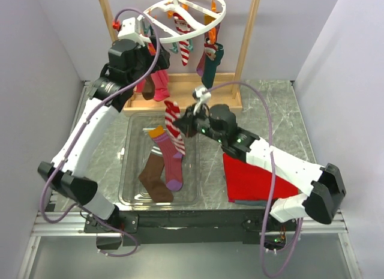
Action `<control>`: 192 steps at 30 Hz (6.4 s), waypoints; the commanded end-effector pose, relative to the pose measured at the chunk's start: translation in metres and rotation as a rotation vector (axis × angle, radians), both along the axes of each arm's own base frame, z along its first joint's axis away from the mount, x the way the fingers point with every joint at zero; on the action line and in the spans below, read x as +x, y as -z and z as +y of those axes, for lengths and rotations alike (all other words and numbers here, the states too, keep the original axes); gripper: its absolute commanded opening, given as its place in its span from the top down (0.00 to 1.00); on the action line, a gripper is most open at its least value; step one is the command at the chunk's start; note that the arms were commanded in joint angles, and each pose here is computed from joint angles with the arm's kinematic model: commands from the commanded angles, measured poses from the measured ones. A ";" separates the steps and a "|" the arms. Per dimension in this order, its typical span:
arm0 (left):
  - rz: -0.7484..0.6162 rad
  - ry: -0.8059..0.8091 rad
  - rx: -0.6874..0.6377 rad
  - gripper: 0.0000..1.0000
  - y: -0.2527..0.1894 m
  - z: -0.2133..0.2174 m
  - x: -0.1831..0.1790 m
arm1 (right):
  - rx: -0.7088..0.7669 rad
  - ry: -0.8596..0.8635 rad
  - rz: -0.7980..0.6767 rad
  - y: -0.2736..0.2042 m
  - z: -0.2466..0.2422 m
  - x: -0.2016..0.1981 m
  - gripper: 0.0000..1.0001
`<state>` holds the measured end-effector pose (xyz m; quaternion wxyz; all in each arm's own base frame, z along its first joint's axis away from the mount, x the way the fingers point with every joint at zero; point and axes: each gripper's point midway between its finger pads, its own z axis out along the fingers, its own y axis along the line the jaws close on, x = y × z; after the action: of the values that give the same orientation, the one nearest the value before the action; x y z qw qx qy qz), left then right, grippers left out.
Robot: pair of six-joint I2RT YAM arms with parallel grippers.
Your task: Remove the socks clipped to the hanger
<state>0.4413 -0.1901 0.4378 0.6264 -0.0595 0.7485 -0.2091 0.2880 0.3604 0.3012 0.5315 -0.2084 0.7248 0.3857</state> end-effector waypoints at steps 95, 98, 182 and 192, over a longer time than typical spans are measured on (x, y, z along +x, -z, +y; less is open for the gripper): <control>-0.323 -0.139 -0.133 0.01 -0.036 0.155 -0.268 | -0.062 0.561 -0.474 -0.026 0.118 0.213 0.39; -0.323 -0.143 -0.134 0.00 -0.035 0.156 -0.269 | -0.055 0.571 -0.487 -0.029 0.120 0.217 0.51; -0.072 -0.099 0.008 0.41 -0.028 0.013 0.015 | 0.034 0.144 -0.181 -0.072 0.035 0.040 1.00; -0.092 -0.102 0.000 0.88 -0.037 0.015 0.013 | 0.037 0.138 -0.161 -0.065 0.034 0.038 1.00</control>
<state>0.4614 -0.1819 0.4417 0.6428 -0.0796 0.7423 -0.1716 0.3325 0.4020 0.3480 0.6079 -0.1877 0.6996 0.3253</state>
